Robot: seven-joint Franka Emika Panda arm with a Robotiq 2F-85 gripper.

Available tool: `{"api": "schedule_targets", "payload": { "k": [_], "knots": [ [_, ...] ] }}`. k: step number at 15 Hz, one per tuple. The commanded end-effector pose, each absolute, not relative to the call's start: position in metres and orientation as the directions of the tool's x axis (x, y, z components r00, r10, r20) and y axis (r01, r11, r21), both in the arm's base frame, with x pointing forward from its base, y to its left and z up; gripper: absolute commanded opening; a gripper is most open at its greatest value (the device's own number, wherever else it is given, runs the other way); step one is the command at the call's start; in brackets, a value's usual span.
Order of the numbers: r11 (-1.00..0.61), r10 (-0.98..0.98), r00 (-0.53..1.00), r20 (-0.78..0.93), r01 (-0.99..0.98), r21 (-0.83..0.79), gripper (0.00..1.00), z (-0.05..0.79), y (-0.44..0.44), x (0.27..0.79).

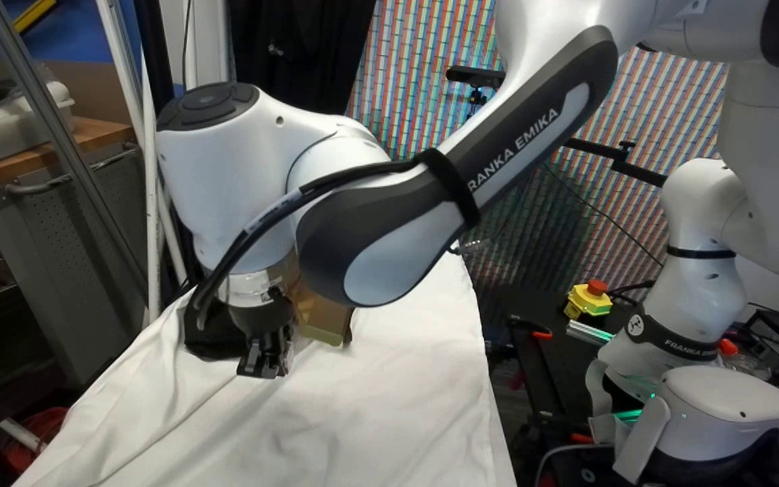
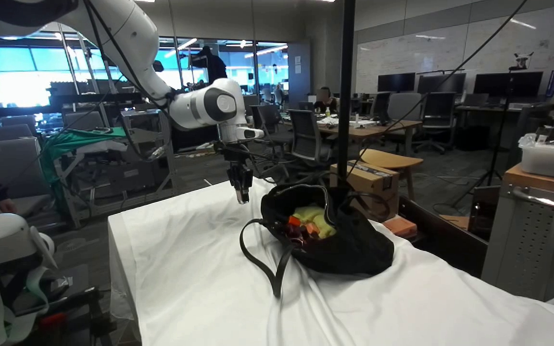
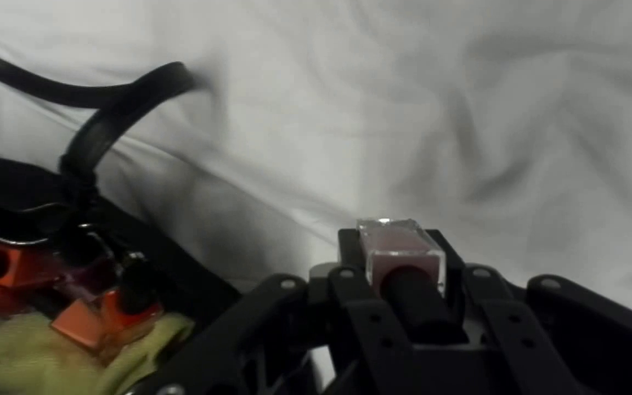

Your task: Pick up all the nail polish from the table and put them in the black bag.

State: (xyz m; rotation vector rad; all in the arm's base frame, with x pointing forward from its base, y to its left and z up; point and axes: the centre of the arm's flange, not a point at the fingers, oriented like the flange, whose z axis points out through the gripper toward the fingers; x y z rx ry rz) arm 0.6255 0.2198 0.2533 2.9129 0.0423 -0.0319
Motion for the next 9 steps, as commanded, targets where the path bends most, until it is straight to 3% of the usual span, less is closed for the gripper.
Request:
{"api": "schedule_targets", "payload": {
  "k": [1, 9],
  "knots": [
    [-0.966, -0.002, 1.0, 0.021, -0.007, 0.258, 0.15, 0.28, 0.176, 0.627],
    [-0.951, -0.096, 0.992, 0.076, -0.114, 0.287, 0.15, 0.303, 0.095, 0.653]
  ]
}}
